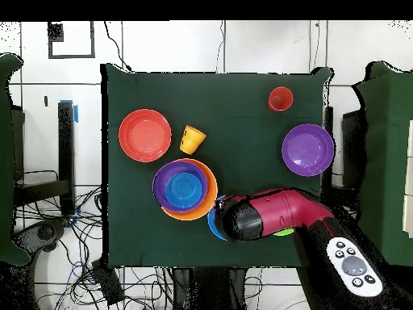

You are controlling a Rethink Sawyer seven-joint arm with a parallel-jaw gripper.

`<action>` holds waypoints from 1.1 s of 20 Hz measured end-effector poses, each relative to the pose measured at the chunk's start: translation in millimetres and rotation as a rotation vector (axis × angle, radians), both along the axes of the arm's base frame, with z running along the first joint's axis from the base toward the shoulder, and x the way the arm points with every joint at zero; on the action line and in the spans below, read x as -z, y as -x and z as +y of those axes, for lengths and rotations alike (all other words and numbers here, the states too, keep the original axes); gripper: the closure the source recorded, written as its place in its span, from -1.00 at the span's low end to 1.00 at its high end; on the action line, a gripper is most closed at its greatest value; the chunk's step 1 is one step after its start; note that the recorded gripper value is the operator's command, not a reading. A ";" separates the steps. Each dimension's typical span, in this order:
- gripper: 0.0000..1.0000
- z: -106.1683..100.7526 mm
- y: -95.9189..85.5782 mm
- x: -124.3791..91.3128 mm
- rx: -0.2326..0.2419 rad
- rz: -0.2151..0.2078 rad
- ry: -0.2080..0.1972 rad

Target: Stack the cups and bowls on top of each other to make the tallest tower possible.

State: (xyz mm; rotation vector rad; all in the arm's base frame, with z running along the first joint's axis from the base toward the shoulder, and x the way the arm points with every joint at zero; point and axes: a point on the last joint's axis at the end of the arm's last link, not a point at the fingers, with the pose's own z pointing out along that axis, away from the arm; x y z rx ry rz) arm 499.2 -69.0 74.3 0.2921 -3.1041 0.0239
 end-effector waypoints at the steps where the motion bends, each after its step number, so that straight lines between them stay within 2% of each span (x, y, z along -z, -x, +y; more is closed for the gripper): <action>1: -1.00 0.9 0.8 2.5 -0.004 0.003 -0.002; 6: -1.00 4.0 4.1 10.2 -0.012 0.016 -0.012; 11: -1.00 2.0 1.6 5.7 -0.009 0.007 -0.005; 14: -1.00 -1.5 -5.3 -6.5 0.005 -0.010 0.007; 18: -1.00 -8.6 -19.5 -36.0 0.048 -0.032 0.027; 22: -1.00 -15.3 -29.2 -65.6 0.090 -0.025 0.044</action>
